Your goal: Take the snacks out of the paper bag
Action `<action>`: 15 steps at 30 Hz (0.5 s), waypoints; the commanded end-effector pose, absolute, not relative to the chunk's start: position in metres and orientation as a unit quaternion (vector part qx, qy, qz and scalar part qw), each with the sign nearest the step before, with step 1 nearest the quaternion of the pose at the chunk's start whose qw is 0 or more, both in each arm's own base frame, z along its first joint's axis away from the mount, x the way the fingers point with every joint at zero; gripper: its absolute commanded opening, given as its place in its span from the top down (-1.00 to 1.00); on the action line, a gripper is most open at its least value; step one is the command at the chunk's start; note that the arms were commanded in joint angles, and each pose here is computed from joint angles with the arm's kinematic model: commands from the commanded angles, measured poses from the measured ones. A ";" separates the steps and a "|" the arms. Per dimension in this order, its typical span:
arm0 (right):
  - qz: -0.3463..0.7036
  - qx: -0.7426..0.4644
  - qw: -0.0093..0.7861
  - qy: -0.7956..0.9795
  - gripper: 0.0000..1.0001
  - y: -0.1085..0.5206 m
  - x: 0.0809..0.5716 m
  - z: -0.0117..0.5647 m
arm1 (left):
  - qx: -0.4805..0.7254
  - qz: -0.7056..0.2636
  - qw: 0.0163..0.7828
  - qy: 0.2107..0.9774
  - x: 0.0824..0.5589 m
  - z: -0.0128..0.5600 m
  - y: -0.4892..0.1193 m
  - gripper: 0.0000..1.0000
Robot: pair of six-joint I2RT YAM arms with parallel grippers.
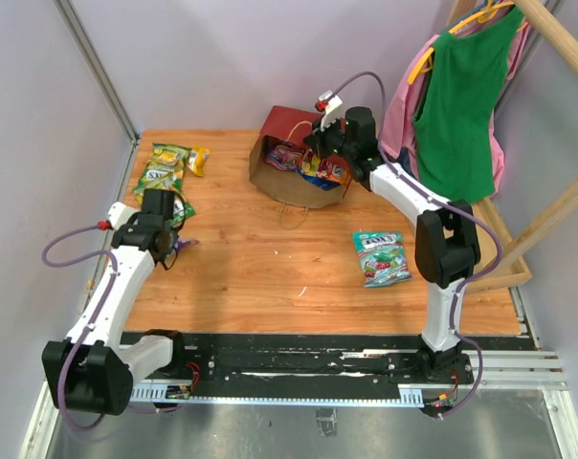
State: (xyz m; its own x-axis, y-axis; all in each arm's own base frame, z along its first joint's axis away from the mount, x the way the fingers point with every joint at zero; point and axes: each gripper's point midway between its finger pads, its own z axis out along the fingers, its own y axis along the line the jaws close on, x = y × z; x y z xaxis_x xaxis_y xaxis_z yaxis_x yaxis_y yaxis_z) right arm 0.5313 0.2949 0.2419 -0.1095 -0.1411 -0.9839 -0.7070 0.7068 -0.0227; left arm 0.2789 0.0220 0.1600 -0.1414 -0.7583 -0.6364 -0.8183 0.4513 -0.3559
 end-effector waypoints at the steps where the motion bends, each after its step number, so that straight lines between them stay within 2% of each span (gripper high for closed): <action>1: 0.229 -0.297 0.612 0.696 0.99 0.286 0.529 0.256 | -0.573 -0.011 0.388 0.722 0.283 0.161 0.046 0.99; 8: 0.229 -0.295 0.613 0.697 0.99 0.285 0.529 0.256 | -0.602 0.045 0.347 0.717 0.270 0.137 0.080 0.99; 15: 0.230 -0.295 0.609 0.699 0.99 0.285 0.528 0.258 | -0.603 0.015 0.389 0.696 0.252 0.183 0.077 0.99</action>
State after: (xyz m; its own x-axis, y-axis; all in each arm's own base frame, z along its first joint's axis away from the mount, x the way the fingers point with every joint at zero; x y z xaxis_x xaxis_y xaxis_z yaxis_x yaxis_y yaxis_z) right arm 0.5284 0.2936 0.2291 -0.1322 -0.1510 -0.9797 -0.7069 0.7072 -0.0136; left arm 0.2626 0.0737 0.1398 -0.0343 -0.8447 -0.5341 -0.8900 0.2689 -0.3682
